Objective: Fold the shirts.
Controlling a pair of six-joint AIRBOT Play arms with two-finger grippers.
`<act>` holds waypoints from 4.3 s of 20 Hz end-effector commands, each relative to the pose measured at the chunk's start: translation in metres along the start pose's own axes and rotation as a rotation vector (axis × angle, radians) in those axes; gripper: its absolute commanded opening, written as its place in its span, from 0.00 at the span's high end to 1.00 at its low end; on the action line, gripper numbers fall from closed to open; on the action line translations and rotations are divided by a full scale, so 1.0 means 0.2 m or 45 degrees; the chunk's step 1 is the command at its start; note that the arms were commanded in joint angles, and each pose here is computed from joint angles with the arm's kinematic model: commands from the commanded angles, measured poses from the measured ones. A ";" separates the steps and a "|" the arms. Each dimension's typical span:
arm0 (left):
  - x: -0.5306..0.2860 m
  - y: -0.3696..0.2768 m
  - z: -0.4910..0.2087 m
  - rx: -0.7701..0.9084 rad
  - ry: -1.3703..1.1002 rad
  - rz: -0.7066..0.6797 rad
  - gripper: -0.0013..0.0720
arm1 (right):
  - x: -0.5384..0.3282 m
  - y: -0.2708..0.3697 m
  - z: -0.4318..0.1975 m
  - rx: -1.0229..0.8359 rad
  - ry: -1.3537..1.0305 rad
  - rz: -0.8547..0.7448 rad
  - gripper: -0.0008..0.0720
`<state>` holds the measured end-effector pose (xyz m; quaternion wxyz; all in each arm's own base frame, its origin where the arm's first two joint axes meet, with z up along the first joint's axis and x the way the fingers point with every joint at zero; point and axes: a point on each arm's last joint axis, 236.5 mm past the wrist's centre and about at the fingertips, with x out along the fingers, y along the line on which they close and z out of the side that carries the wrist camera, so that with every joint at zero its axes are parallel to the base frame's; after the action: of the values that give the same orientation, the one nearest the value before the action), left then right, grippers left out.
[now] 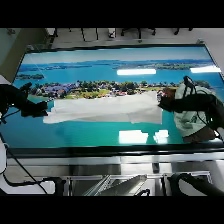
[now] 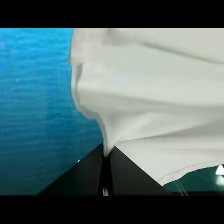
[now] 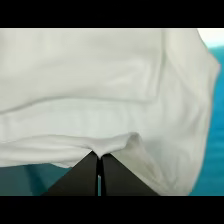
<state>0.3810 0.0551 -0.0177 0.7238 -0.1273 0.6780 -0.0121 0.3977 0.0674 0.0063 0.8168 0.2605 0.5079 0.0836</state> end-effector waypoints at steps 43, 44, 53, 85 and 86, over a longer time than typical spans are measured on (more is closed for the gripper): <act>-0.18 -1.06 0.57 0.289 -0.280 -0.469 0.95 | 0.41 -0.11 0.33 -0.130 0.361 0.275 0.97; -0.09 -1.15 0.55 0.313 -0.257 -0.477 0.95 | 0.34 -0.05 0.37 -0.155 0.327 0.287 0.97; 0.89 -2.16 -0.08 0.710 -0.015 -0.519 0.95 | -0.50 0.52 0.52 -0.426 0.050 0.375 0.97; -1.64 -0.62 -0.26 0.160 -1.347 -0.314 0.95 | 0.89 1.92 -0.43 -0.533 -0.074 0.606 0.40; -1.61 -0.62 -0.26 0.153 -1.342 -0.314 0.95 | 0.82 1.82 -0.33 -0.551 -0.031 0.563 0.34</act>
<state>0.3300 -0.0147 0.3339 0.9630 -0.1517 0.2075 -0.0810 0.4572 0.5044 0.0406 0.8266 0.2268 0.3606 0.3678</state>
